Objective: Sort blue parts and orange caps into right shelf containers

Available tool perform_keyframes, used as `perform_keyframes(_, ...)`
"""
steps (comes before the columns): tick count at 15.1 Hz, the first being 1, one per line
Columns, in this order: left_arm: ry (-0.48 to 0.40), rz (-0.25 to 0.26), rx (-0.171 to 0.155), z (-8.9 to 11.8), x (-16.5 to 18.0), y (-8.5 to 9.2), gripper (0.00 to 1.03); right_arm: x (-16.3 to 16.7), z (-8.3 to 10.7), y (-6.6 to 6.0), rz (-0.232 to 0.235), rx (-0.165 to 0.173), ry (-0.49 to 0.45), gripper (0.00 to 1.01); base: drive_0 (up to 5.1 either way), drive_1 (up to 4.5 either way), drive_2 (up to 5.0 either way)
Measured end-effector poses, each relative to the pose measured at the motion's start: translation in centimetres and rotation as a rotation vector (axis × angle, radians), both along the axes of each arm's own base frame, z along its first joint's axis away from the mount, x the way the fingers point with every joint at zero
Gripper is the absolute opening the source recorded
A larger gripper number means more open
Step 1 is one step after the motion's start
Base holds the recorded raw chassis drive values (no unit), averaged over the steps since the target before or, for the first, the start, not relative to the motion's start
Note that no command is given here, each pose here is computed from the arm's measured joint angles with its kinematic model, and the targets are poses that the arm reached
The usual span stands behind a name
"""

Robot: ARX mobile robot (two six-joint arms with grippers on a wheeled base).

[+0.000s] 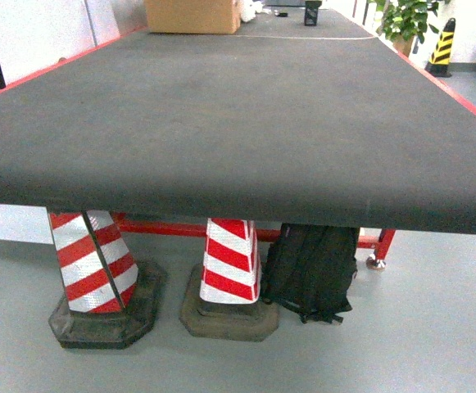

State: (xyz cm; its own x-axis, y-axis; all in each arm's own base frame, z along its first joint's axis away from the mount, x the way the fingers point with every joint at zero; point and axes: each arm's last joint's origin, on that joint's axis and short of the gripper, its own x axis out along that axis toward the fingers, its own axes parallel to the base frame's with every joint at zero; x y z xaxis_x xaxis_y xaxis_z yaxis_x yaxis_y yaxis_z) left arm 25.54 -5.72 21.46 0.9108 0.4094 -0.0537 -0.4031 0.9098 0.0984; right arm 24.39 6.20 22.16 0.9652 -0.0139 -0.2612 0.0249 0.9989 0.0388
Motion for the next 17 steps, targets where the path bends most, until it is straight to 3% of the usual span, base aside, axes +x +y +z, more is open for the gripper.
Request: perform_keyframes(17, -0.007, -0.001, -0.002, 0.1, -0.03, -0.02, 0.41, -0.02, -0.05, -0.01, -0.002, -0.001, 0.002, 0.42, 4.6, -4.05, -0.6)
